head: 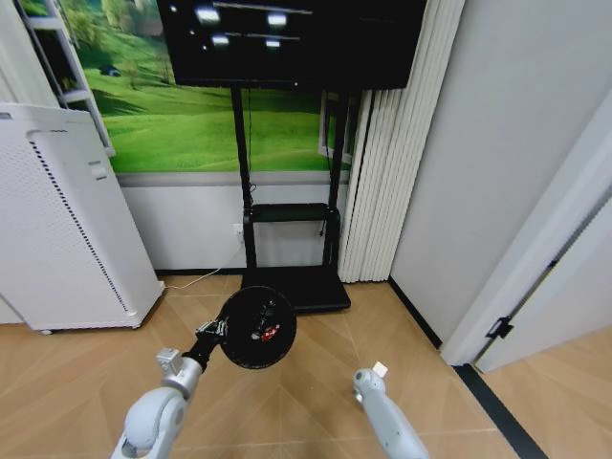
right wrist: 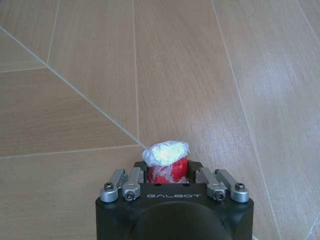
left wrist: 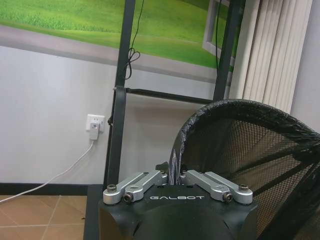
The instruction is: Pick up the trash bin and place the garbage on the floor into it.
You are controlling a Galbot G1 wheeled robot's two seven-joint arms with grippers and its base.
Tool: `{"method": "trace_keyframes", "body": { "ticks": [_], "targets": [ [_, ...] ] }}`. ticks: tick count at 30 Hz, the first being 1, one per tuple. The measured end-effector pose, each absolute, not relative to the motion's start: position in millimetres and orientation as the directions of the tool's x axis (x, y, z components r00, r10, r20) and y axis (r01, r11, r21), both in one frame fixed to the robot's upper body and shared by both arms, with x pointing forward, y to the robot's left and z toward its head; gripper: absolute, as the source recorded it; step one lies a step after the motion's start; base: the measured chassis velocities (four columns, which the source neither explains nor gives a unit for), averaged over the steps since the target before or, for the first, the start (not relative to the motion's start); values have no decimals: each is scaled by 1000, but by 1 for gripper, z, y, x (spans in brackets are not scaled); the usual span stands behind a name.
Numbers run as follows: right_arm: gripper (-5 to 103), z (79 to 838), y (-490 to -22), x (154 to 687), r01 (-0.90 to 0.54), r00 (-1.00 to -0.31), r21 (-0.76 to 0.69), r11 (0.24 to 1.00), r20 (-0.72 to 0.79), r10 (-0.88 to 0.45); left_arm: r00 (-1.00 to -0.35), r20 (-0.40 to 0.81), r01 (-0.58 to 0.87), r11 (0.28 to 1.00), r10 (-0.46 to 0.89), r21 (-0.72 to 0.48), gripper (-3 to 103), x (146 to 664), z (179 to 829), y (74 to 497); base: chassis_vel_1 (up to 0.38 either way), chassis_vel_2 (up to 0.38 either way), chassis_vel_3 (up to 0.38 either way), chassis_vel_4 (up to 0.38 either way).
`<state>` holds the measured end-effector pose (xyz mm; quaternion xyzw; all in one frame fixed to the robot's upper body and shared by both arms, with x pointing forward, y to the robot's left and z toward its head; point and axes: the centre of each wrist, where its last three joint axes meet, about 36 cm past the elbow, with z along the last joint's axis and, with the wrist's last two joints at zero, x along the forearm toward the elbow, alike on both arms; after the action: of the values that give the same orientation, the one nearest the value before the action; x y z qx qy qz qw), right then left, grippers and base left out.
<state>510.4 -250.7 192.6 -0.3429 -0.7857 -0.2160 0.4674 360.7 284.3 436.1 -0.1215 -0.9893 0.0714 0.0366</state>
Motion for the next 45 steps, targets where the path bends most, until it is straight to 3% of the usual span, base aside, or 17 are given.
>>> {"method": "trace_keyframes", "body": {
  "ticks": [3, 13, 16, 20, 21, 24, 25, 28, 29, 32, 33, 35, 36, 38, 45],
  "targets": [
    [29, 191, -256, 504, 743, -328, 15, 669, 880, 345, -968, 57, 232, 961, 243, -149, 3, 360, 436, 285, 0, 0, 0, 0],
    [28, 210, -294, 475, 749, -389, 34, 662, 831, 398, -972, 54, 221, 964, 231, -146, 3, 358, 439, 289, 0, 0, 0, 0],
    [28, 230, -309, 468, 750, -439, 68, 658, 796, 418, -973, 57, 215, 966, 225, -146, 3, 357, 439, 291, 0, 0, 0, 0],
    [28, 292, -347, 452, 727, -579, 160, 667, 665, 472, -975, 67, 198, 968, 210, -151, 3, 362, 433, 293, 0, 0, 0, 0],
    [28, 292, -347, 452, 727, -579, 160, 667, 665, 472, -975, 67, 198, 968, 210, -151, 3, 362, 433, 293, 0, 0, 0, 0],
    [28, 323, -367, 449, 687, -663, 193, 701, 561, 496, -977, 83, 184, 971, 199, -152, 3, 368, 426, 300, 0, 0, 0, 0],
    [28, 323, -367, 449, 687, -663, 193, 701, 561, 496, -977, 83, 184, 971, 199, -152, 3, 368, 426, 300, 0, 0, 0, 0],
    [28, 349, -381, 447, 577, -793, 250, 777, 398, 461, -977, 102, 167, 973, 185, -162, 3, 378, 418, 310, 0, 0, 0, 0],
    [28, 349, -381, 447, 577, -793, 250, 777, 398, 461, -977, 102, 167, 973, 185, -162, 3, 378, 418, 310, 0, 0, 0, 0],
    [28, 351, -390, 436, 350, -935, 266, 898, 154, 319, -975, 112, 168, 969, 189, -180, 3, 390, 414, 317, 0, 0, 0, 0],
    [28, 351, -390, 436, 350, -935, 266, 898, 154, 319, -975, 112, 168, 969, 189, -180, 3, 390, 414, 317, 0, 0, 0, 0],
    [28, 346, -398, 424, 158, -987, 200, 967, -1, 162, -970, 130, 175, 963, 204, -205, 3, 401, 411, 319, 0, 0, 0, 0],
    [28, 346, -398, 424, 158, -987, 200, 967, -1, 162, -970, 130, 175, 963, 204, -205, 3, 401, 411, 319, 0, 0, 0, 0],
    [28, 351, -408, 409, -40, -996, 108, 993, -87, -31, -964, 151, 184, 957, 220, -225, 3, 416, 407, 318, 0, 0, 0, 0],
    [28, 376, -393, 391, -245, -957, -24, 969, -157, -246, -947, 192, 214, 951, 257, -221, 3, 443, 391, 301, 0, 0, 0, 0]
  ]
}}
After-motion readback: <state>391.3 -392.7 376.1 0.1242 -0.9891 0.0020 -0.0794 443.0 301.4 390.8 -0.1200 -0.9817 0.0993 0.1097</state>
